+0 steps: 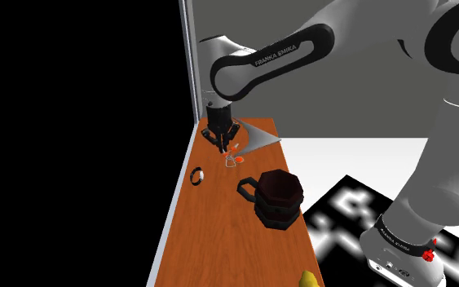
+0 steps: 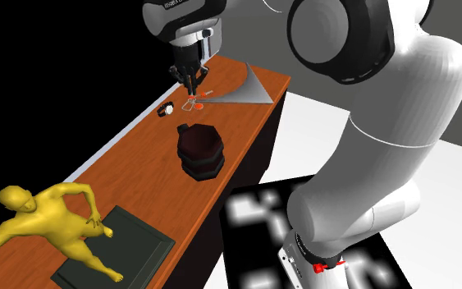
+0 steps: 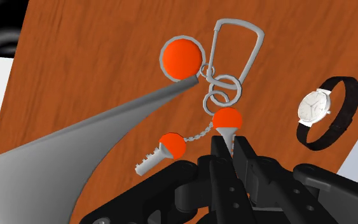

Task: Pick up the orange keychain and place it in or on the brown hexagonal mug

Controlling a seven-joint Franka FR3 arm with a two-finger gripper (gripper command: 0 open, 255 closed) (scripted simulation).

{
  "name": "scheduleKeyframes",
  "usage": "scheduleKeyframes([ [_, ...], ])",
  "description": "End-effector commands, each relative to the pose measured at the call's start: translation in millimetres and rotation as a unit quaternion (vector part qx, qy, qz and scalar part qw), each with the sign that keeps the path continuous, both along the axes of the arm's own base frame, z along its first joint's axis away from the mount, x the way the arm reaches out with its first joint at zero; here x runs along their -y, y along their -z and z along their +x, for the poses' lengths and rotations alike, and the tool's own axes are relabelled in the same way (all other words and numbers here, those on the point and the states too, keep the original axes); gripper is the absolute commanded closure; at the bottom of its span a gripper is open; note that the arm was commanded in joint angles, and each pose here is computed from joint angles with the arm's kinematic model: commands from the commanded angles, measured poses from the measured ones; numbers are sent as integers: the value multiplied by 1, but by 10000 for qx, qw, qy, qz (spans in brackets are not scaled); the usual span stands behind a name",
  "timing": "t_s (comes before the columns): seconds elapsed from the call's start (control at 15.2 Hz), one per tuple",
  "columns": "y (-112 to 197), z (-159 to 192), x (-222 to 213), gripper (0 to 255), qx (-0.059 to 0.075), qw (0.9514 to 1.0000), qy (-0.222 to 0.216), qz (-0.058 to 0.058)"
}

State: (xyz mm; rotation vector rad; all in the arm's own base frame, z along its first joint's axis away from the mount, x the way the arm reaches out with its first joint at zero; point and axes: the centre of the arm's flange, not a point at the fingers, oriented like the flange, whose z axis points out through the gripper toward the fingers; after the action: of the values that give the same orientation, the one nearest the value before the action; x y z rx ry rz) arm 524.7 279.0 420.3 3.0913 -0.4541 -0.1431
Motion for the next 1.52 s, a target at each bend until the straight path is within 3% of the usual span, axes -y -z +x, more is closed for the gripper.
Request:
scheduleKeyframes([
  [0.0,-11,1,0,255,-2,10000,1,-1],
  [1.25,-110,1,0,255,-2,10000,1,-1],
  [1.45,-112,-39,-3,255,-2,10000,1,-1],
])
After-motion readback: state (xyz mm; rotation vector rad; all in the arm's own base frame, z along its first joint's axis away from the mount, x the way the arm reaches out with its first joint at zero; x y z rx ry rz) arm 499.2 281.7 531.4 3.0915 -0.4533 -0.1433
